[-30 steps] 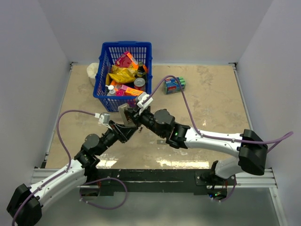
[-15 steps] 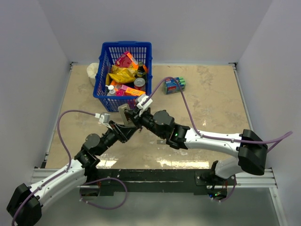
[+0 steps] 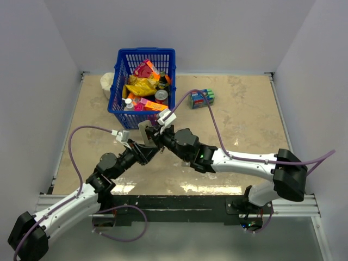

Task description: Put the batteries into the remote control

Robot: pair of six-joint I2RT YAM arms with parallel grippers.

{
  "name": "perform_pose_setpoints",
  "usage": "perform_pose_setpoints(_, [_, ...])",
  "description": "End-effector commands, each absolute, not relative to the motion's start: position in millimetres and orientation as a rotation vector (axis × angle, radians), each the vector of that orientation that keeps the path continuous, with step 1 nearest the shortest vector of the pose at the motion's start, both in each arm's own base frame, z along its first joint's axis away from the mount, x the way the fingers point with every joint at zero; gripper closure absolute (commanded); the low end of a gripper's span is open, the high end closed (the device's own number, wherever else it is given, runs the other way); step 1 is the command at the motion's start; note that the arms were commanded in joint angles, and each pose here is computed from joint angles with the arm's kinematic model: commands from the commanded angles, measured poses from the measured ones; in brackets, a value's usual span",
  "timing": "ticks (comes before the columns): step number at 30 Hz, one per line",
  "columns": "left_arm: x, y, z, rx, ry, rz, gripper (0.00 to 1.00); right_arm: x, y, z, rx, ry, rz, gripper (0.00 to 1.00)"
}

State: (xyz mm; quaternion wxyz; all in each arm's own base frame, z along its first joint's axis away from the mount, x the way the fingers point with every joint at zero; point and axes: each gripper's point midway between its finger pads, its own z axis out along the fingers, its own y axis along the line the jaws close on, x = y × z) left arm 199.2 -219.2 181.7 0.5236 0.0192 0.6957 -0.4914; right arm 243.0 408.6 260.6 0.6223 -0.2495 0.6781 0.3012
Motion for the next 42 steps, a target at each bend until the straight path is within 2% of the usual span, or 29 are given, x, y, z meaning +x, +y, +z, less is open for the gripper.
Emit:
perform_pose_setpoints(1, [200, -219, 244, 0.077, 1.451, -1.22, 1.0, 264, 391, 242, -0.493, 1.644, 0.545, 0.95])
perform_pose_setpoints(10, [199, -219, 251, 0.107, 1.414, -1.216, 1.0, 264, 393, 224, -0.551, 1.667, 0.504, 0.87])
perform_pose_setpoints(23, [198, -211, 264, 0.1, 1.341, -1.197, 1.0, 269, 389, 190, -0.523, 1.776, 0.421, 0.89])
perform_pose_setpoints(34, [203, -220, 237, 0.12, 1.462, -1.174, 1.0, 269, 397, 242, -0.525, 1.662, 0.491, 0.89])
perform_pose_setpoints(42, [205, -225, 232, 0.125, 1.503, -1.176, 1.0, 270, 395, 257, -0.501, 1.632, 0.493, 0.88])
